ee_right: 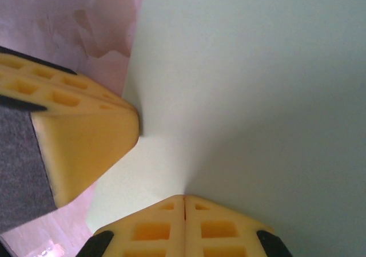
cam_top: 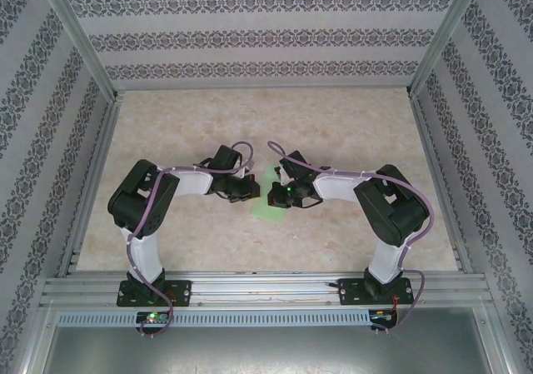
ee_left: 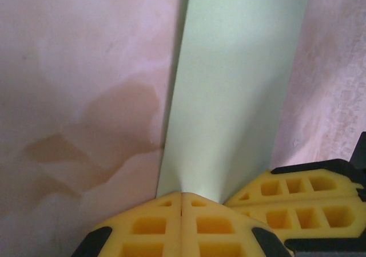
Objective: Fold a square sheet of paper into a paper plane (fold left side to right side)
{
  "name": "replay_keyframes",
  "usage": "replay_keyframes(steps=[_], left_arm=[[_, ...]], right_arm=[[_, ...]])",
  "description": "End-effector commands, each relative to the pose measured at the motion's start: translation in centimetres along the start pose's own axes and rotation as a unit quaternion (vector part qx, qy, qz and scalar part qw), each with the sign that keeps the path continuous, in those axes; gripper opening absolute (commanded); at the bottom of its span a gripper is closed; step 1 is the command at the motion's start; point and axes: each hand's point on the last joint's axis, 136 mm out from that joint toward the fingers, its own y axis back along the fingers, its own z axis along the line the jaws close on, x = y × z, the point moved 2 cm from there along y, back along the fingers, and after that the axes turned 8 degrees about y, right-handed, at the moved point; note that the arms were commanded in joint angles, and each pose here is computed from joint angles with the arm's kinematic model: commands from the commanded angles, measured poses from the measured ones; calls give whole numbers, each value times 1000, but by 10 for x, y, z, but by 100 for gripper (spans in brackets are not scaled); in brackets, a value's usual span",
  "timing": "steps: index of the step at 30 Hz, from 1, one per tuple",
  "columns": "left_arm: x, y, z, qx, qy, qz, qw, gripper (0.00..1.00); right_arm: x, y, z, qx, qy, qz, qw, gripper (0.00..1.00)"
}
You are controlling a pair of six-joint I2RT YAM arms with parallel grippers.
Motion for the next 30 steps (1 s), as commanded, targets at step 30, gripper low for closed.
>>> replay_keyframes(steps=[30], left_arm=[[26,16,-16,8,7,-3,1000,5]], right_arm=[[35,6,-67,86,16,89,992,0]])
